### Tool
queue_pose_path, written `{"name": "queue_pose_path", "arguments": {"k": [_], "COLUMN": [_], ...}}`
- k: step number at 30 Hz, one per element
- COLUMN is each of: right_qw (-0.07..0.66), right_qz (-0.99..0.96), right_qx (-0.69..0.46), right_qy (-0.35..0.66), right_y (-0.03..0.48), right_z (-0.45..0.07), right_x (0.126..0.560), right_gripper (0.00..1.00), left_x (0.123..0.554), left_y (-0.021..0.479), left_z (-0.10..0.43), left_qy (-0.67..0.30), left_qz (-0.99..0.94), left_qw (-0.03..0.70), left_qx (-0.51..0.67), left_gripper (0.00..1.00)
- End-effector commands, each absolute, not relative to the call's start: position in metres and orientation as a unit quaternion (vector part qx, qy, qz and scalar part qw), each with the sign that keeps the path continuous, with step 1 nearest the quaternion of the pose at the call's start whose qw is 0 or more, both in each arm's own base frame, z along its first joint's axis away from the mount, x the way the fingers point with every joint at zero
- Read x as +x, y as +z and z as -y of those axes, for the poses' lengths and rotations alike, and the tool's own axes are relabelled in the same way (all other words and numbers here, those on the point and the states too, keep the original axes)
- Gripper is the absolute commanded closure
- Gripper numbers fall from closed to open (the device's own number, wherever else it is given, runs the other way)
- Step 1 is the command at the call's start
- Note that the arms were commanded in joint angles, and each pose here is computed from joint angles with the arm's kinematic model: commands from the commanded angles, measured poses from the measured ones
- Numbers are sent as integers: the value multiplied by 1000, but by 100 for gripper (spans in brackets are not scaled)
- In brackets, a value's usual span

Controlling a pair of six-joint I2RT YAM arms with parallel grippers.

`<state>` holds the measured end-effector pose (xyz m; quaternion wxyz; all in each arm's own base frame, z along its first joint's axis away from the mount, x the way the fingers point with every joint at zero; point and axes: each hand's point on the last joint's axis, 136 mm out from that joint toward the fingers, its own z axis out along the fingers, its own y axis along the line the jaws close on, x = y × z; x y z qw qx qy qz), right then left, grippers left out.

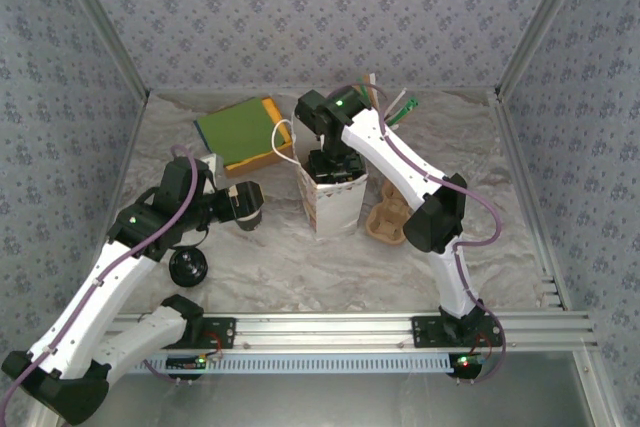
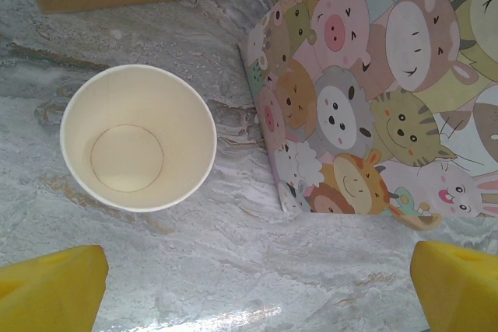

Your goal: Pack the takeout coffee

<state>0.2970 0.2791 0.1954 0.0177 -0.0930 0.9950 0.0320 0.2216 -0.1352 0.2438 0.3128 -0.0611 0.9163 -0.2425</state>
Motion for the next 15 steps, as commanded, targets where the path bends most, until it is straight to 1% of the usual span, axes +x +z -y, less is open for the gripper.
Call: {"name": "queue_pose_path", "arguments": {"k": [1,15], "right_qw": [-47,-47], "right_qz": [-994,-994], "right_qx": [-95,-93], "right_qy": [-24,-26], "right_y": [197,197], "right_z": [-246,-246], "right_x": [268,266], "right_gripper": [32,32], "left_x": [221,220], "left_y": [250,250], "left_z": [139,139], "left_qy": [-257,-257], "left_qz": [-911,-911], "left_qw": [317,317], "left_qx": [-56,-57], "left_gripper": [0,0]}}
